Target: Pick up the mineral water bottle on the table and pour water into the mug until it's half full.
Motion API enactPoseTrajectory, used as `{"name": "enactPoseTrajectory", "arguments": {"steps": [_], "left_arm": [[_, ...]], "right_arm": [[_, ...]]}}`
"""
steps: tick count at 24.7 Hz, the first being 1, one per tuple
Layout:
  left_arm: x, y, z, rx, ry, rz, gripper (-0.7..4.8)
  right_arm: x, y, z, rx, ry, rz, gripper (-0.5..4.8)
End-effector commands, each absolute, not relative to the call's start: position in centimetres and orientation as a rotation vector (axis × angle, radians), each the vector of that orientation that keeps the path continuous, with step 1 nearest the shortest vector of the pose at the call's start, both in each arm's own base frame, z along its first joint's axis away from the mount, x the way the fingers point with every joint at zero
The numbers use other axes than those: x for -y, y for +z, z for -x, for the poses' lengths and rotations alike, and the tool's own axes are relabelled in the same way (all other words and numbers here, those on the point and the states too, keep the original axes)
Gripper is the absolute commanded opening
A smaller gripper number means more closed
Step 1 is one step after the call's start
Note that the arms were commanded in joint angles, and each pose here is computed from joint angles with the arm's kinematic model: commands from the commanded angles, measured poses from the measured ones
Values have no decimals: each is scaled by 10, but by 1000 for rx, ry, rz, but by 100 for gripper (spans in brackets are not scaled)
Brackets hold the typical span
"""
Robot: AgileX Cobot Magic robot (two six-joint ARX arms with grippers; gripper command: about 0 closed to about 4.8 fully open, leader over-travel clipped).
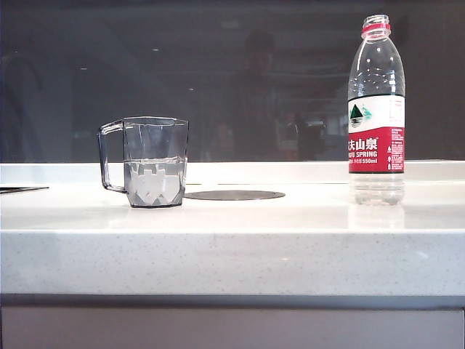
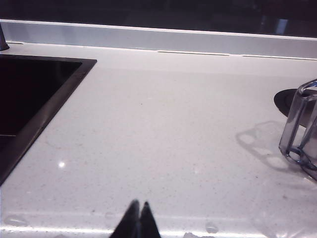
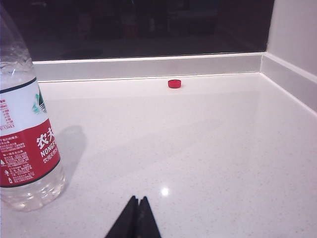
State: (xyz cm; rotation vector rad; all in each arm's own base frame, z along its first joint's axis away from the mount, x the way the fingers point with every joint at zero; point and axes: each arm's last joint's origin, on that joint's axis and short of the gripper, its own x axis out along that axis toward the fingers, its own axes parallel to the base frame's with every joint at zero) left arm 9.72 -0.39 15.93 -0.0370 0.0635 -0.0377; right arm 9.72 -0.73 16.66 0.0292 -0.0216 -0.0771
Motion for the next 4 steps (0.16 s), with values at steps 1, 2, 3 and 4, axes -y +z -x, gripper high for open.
{"name": "enactPoseTrajectory", "arguments": {"steps": [1,2,3,4], "left_arm": [[4,161,-97,-54,-38,36,-4],[4,161,-97,-54,-38,36,-4],[4,161,-97,-54,-38,35,-4],[4,161,-97,-54,-38,35,-4]], "right_arm": [[7,167,-97,38,-78,-28,-8],[7,167,-97,38,-78,-28,-8],[7,167,-97,38,-78,-28,-8],[7,167,-97,38,-78,-28,-8]]}}
